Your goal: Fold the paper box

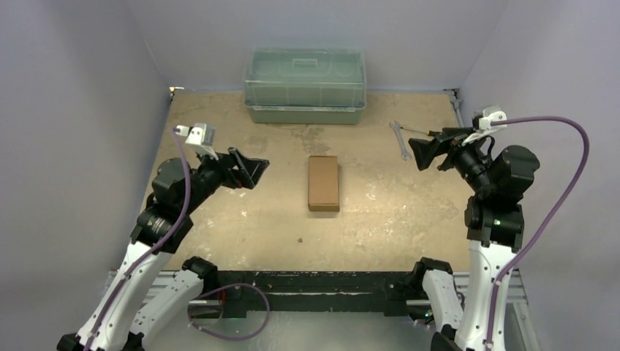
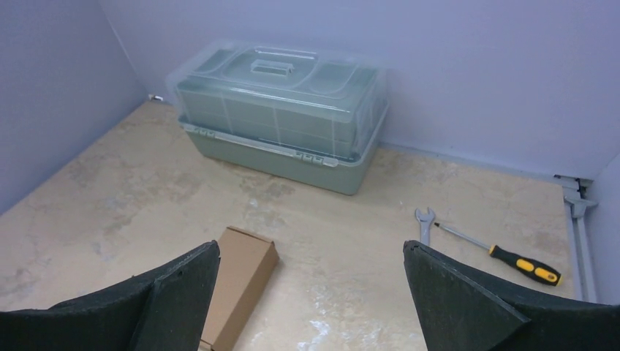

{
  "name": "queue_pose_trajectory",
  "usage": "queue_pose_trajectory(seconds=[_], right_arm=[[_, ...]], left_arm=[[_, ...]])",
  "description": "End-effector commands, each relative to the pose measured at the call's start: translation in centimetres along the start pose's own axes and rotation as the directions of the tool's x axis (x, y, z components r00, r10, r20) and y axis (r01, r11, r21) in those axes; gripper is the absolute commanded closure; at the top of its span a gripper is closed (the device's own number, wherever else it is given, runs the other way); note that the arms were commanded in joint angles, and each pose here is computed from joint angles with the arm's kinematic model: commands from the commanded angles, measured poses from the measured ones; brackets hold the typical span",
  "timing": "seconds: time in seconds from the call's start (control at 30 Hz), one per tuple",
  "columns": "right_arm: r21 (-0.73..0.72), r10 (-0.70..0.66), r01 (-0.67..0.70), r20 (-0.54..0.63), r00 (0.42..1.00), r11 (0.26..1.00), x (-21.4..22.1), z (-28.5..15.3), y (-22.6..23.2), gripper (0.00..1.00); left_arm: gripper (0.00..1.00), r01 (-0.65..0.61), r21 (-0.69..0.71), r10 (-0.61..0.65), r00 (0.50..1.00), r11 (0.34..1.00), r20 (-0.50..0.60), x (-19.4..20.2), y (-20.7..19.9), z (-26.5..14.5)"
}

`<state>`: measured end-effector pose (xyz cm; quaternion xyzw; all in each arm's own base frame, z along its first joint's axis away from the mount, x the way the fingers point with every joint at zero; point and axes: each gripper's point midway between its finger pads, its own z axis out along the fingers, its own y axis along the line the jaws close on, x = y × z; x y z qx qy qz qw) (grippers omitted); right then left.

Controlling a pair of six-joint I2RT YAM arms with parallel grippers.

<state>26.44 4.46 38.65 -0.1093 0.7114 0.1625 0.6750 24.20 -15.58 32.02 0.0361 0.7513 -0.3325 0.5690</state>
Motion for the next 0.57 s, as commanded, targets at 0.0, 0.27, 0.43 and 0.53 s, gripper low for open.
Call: queue_pose_trajectory(seconds=[0.0,0.27,0.43,0.53], right_arm=[[0.051,0.092,-0.093,0.022,0.996,0.994,-1.2,-1.7,0.7,0.01],[0.024,0.098,-0.099,0.042,0.994,0.995,-1.1,-2.7,1.9,0.01],[0.014,0.070,-0.071,0.034,0.997,0.997,-1.0,-2.8,2.1,0.01],[0.014,0.024,-0.025,0.037,0.999,1.000,-0.5,-2.7,1.9,0.01]], left_arm=[[0.01,0.007,-0.054,-0.004,0.998,0.999,0.057,-1.6,0.2,-2.6],[0.01,0.003,-0.074,0.002,0.997,0.997,0.074,-1.8,0.3,-4.3],[0.01,0.004,-0.077,0.004,0.994,0.997,0.113,-2.4,0.2,-4.8],[0.01,0.014,-0.054,-0.008,0.994,0.998,0.109,-2.2,-0.1,-4.3]])
